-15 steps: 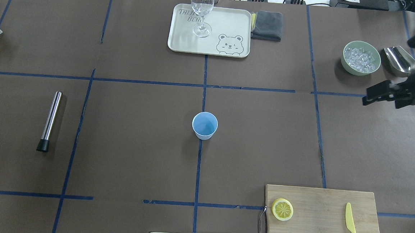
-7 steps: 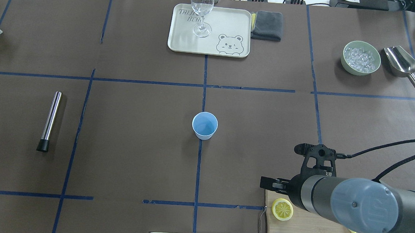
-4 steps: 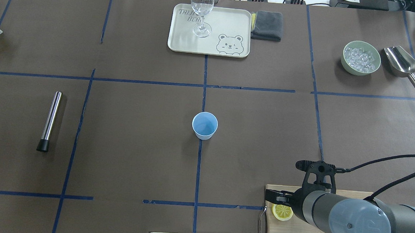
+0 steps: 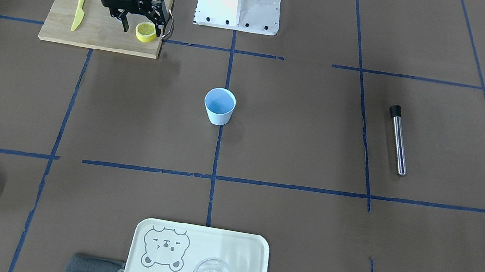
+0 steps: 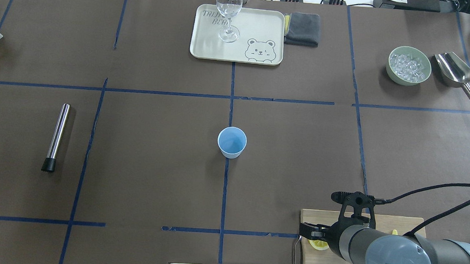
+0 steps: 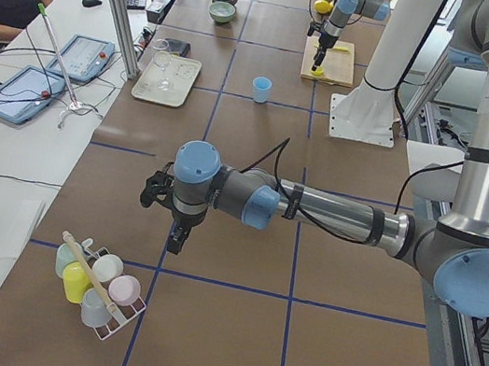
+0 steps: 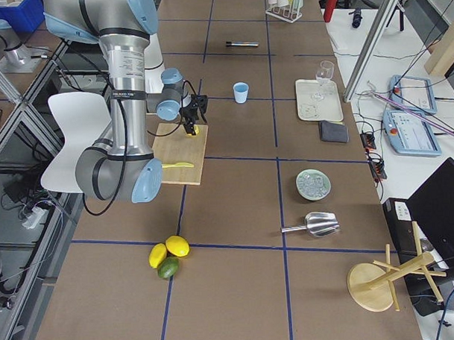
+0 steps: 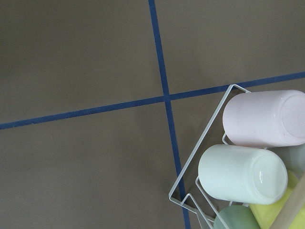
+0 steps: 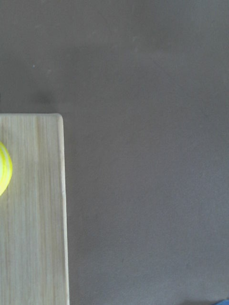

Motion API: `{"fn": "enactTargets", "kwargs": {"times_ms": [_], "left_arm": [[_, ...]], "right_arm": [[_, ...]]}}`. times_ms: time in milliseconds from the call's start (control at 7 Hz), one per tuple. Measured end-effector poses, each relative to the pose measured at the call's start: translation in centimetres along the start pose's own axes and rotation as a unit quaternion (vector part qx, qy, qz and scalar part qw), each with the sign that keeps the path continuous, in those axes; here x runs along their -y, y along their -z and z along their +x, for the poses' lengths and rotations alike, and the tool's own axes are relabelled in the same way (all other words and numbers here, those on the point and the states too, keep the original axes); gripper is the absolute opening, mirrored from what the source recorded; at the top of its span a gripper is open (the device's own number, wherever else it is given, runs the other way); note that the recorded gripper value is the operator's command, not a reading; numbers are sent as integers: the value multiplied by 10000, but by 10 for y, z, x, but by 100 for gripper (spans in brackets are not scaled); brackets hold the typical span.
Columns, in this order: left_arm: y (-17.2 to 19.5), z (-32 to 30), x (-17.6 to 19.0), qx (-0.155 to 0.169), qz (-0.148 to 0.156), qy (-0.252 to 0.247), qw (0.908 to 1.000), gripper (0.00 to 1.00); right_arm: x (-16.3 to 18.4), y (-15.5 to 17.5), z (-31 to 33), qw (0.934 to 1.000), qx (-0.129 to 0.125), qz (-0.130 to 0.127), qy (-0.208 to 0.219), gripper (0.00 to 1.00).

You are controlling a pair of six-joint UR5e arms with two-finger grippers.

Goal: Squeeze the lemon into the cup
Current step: 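Move the right gripper down over the lemon piece on the cutting board, then close the right gripper on the yellow lemon piece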

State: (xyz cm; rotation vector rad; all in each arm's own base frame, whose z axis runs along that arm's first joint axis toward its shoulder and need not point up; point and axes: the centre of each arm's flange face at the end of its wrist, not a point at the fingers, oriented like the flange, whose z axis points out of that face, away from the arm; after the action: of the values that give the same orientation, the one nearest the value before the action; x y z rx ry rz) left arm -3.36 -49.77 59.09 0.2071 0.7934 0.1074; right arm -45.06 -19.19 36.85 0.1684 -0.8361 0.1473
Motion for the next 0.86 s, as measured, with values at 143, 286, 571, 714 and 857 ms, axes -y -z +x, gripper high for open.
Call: {"fn": "enactTargets", "kwargs": {"times_ms": [143,286,571,714,857], "left_arm": [[0,0,0,0,-4,0,10000,100],[-1,-1,0,-1,-7,2,10000,100],[-1,-1,-1,-1,-14,8,10000,100],[-1,-1,-1,-1,-14,6,10000,100],[-1,-1,-1,0,-14,3,10000,100]], "right_arm": [[-4,-1,-1,10000,7,-2,30,100],[-8,-2,-2,10000,8,12,65,100],[-12,-5,-2,9999,-19,31,109,100],[-14,-10,-1,9999,-61,22,129,100],[-16,-14,0,9999,-96,13,139,100]]}}
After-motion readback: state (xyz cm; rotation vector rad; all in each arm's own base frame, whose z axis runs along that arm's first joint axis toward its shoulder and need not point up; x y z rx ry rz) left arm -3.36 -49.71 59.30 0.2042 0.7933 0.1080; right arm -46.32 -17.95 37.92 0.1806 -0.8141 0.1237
